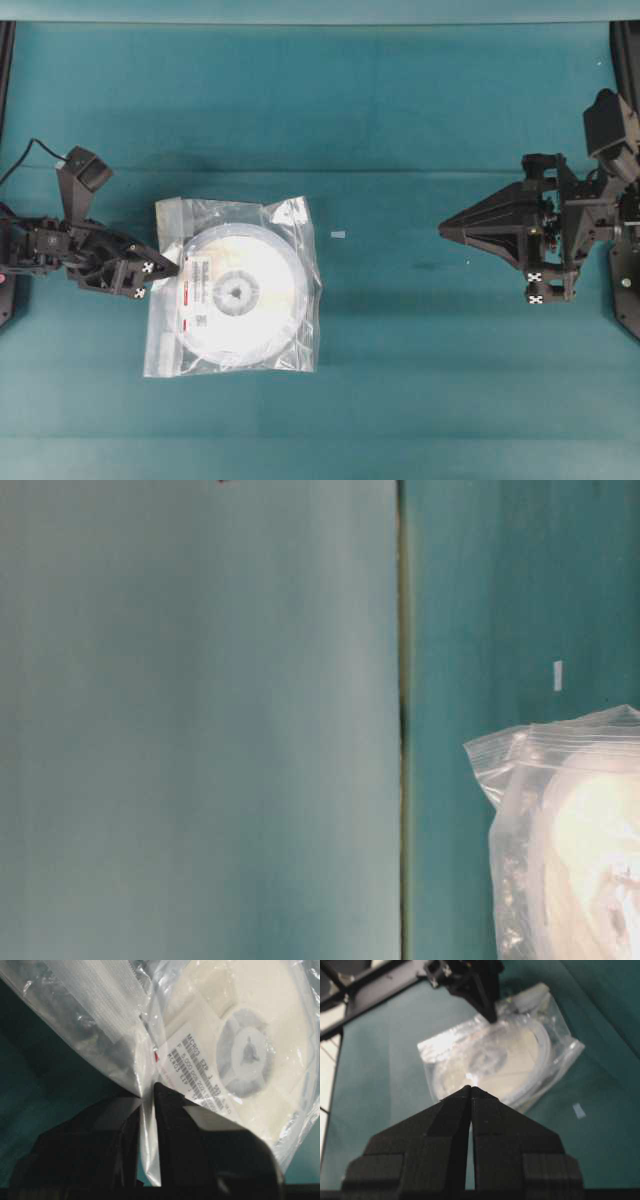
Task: Take out the reel from the clear zip bag.
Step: 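Reach the right gripper into the bag opening toward the white reel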
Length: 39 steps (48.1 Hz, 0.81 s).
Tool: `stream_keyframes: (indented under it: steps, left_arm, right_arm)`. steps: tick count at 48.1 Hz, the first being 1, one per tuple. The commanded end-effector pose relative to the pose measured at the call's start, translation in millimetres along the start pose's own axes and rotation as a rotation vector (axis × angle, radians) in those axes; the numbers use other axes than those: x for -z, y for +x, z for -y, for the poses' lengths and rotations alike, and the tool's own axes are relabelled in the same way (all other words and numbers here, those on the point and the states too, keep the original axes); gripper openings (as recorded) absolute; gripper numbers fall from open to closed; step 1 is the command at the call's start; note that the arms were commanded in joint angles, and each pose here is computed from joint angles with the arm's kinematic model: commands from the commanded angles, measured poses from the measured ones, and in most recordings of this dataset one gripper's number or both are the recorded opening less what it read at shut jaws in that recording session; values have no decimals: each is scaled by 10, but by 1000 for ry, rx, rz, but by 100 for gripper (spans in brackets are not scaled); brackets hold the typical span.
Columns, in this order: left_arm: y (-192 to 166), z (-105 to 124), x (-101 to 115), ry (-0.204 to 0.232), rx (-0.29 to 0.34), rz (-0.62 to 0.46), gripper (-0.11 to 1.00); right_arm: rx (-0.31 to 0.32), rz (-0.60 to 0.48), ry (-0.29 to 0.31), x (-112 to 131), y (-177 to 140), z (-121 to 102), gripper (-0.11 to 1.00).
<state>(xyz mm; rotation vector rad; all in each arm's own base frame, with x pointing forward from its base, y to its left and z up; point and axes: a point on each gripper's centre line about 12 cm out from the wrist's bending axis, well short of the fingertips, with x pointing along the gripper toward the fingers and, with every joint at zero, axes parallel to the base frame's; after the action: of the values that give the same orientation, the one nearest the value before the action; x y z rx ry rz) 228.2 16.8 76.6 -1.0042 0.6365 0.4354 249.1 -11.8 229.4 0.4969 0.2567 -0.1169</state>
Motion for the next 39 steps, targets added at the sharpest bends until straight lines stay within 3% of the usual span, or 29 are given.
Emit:
stream_keyframes:
  steps: [1,6,15,23,29,39]
  left_arm:
    - [2,18,-24,5,4,5,12]
    - [0,13,-21,5,3,4,12]
    - [0,11,-25,2,2,6,10]
    - [0,9,-23,4,1,4,10]
    - [-2,4,-20,4,0,4,10]
    - [2,9,-24,2,-2,3,10]
  right_arm:
    - [-2,8,14,-65,14,-31,1]
    - [12,-14,44,-38,19,-11,1]
    - [101,-134,241,112,126,74,1]
    - [162,-200,365,191,332,107,7]
    - [199,-239,415,259,532,128,29]
    - [252,-326,420,427,931,140,84]
